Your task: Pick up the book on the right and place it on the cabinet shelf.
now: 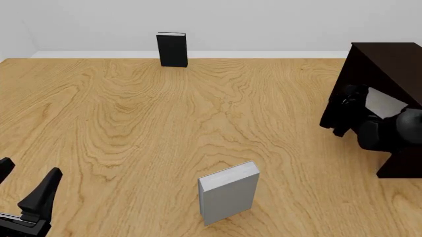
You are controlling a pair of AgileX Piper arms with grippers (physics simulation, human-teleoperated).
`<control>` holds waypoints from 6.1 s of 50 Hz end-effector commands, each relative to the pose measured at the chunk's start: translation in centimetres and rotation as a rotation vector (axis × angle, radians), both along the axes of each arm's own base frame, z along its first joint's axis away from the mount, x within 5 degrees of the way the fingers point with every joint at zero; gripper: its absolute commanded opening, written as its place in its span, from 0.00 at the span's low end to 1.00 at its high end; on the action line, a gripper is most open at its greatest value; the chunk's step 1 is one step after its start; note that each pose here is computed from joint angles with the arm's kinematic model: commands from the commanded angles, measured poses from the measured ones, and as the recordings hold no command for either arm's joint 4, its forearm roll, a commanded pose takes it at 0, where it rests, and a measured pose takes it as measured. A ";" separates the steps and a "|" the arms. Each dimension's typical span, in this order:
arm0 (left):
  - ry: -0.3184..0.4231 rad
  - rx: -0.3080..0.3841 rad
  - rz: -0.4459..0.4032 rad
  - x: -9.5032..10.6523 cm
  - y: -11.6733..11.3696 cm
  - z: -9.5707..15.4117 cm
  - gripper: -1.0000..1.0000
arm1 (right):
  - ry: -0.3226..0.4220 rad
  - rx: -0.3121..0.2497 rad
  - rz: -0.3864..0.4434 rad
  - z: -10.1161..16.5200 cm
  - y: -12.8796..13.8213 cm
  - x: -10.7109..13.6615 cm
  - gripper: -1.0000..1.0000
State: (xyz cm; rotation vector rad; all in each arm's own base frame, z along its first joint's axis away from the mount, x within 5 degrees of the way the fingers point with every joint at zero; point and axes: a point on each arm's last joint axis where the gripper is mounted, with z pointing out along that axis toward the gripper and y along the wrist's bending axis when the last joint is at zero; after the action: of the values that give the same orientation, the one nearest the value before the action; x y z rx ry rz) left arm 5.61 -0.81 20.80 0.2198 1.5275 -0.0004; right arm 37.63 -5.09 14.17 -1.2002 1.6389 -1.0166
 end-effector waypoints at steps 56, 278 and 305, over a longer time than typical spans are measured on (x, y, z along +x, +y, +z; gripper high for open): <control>0.001 0.003 -0.005 0.0 0.0 0.0 1.00 | -0.017 0.006 0.015 2.3 0.4 2.3 1.00; 0.012 -0.016 -0.055 -0.1 -0.3 -0.1 1.00 | 0.123 0.038 -0.295 1.3 -7.3 -10.5 1.00; 0.013 -0.018 -0.053 -0.1 -0.3 -0.1 1.00 | 0.132 0.040 -0.206 0.8 -5.1 -8.7 1.00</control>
State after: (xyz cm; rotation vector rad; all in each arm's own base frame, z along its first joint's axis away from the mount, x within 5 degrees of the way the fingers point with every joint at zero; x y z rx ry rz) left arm 5.56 -1.11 20.70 0.2492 1.5333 -0.0580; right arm 30.14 -8.56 16.17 -1.1746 1.7989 -1.0499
